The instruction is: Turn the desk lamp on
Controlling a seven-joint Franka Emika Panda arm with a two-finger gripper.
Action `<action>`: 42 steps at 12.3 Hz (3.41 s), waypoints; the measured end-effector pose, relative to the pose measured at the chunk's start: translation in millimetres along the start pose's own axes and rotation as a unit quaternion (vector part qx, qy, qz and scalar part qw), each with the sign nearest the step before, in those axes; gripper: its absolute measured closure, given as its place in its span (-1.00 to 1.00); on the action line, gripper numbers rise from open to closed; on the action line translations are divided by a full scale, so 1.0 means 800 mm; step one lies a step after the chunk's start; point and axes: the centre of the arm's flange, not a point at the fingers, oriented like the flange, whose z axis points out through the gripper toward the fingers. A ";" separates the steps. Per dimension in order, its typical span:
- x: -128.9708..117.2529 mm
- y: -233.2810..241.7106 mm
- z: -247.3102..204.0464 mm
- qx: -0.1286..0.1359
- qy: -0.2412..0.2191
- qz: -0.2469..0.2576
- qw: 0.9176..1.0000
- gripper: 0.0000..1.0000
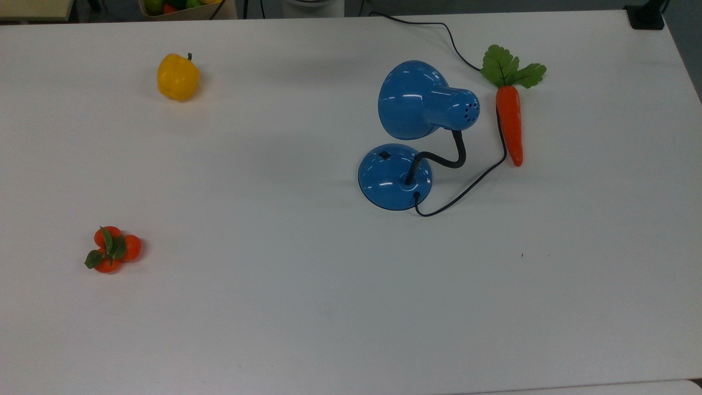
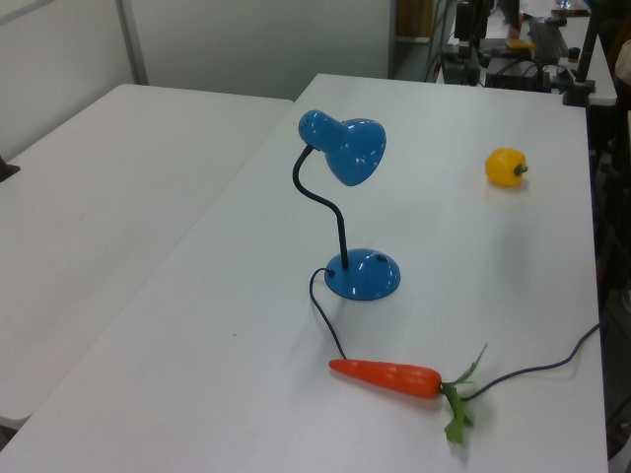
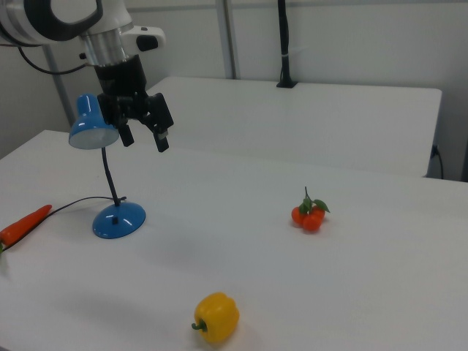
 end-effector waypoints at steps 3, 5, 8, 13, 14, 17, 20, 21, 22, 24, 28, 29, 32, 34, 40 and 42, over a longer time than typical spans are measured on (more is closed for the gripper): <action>0.001 -0.004 0.002 0.013 -0.002 -0.001 1.000 -1.00; 0.001 -0.005 0.003 0.018 -0.002 -0.001 1.000 -1.00; 0.002 -0.008 0.005 0.028 -0.004 -0.001 1.000 -1.00; 0.005 -0.011 0.011 0.035 -0.008 -0.024 0.999 -0.98; 0.005 -0.011 0.011 0.035 -0.008 -0.026 0.999 -0.96; 0.005 -0.011 0.012 0.035 -0.008 -0.028 0.999 -0.52; 0.006 -0.012 0.018 0.035 -0.013 -0.035 0.999 0.34; 0.007 -0.015 0.022 0.036 -0.016 -0.045 0.998 0.67; 0.008 -0.021 0.027 0.036 -0.020 -0.055 0.998 0.96; 0.009 -0.034 0.036 0.037 -0.027 -0.068 0.997 0.98; 0.008 -0.081 0.078 0.037 -0.042 -0.103 0.993 0.98; 0.008 -0.095 0.090 0.036 -0.041 -0.114 0.992 0.98; 0.004 -0.155 0.143 0.036 -0.029 -0.153 0.987 0.98; -0.001 -0.188 0.179 0.036 -0.017 -0.176 0.984 0.98; -0.001 -0.249 0.255 0.047 0.063 -0.211 0.974 0.98; 0.004 -0.256 0.263 0.051 0.088 -0.214 0.971 0.98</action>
